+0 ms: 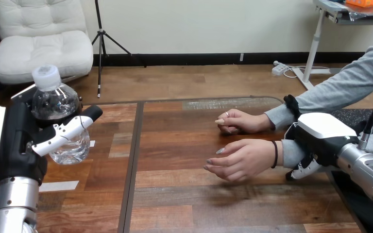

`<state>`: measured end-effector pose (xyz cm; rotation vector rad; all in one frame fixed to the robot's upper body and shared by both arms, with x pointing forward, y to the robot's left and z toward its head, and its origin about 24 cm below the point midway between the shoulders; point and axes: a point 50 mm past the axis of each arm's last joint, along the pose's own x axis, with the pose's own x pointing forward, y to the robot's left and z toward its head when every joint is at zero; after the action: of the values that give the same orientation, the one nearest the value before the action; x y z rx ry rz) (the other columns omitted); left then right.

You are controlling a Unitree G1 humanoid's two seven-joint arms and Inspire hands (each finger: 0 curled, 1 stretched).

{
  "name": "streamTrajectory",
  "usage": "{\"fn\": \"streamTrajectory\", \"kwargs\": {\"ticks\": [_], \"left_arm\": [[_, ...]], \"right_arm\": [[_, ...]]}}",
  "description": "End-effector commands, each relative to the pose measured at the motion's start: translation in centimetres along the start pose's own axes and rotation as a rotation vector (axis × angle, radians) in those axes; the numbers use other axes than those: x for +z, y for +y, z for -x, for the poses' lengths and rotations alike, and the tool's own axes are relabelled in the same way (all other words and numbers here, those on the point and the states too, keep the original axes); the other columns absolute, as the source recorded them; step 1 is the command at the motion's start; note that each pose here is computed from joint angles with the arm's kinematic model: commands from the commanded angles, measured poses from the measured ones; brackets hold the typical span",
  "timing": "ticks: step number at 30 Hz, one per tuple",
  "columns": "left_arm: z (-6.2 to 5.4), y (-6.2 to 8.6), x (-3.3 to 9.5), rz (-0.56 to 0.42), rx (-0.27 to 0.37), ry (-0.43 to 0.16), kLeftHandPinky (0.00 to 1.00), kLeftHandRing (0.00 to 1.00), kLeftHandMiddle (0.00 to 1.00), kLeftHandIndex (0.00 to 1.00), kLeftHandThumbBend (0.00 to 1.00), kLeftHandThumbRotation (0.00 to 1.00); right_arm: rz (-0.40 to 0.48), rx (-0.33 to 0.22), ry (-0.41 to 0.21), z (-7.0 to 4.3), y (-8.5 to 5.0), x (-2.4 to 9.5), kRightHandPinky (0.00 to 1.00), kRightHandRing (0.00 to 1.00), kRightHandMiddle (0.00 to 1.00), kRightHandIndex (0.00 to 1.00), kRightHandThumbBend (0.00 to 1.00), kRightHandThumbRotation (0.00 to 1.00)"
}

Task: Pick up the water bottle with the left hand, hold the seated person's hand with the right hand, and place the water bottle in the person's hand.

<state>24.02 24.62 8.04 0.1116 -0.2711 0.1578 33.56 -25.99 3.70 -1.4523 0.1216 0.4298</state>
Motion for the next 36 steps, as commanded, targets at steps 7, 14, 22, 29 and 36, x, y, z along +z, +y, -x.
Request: {"fn": "streamTrajectory", "kwargs": {"ticks": [7,14,22,29,36], "left_arm": [[-1.01,-0.24,2.23,0.005,-0.008,-0.107,0.3,0.36,0.41,0.41,0.7,0.0],[-1.0,-0.27,2.23,0.003,-0.008,-0.108,0.3,0.36,0.41,0.41,0.7,0.0],[-0.98,-0.25,2.22,0.002,-0.011,-0.112,0.3,0.36,0.41,0.41,0.7,0.0],[-0.92,-0.25,2.22,0.002,-0.009,-0.107,0.3,0.37,0.41,0.41,0.7,0.0],[-0.89,-0.24,2.2,-0.001,-0.008,-0.104,0.3,0.37,0.41,0.41,0.7,0.0]], "right_arm": [[-0.045,-0.087,-0.058,-0.81,-1.7,1.37,0.16,0.22,0.28,0.31,0.66,0.0],[-0.04,-0.093,-0.058,-0.8,-1.64,1.38,0.15,0.21,0.27,0.3,0.66,0.0],[-0.04,-0.094,-0.057,-0.81,-1.62,1.4,0.15,0.21,0.27,0.29,0.67,0.0],[-0.042,-0.096,-0.058,-0.8,-1.62,1.41,0.14,0.19,0.25,0.28,0.67,0.0],[-0.046,-0.099,-0.057,-0.8,-1.63,1.41,0.14,0.19,0.25,0.28,0.67,0.0]]}}
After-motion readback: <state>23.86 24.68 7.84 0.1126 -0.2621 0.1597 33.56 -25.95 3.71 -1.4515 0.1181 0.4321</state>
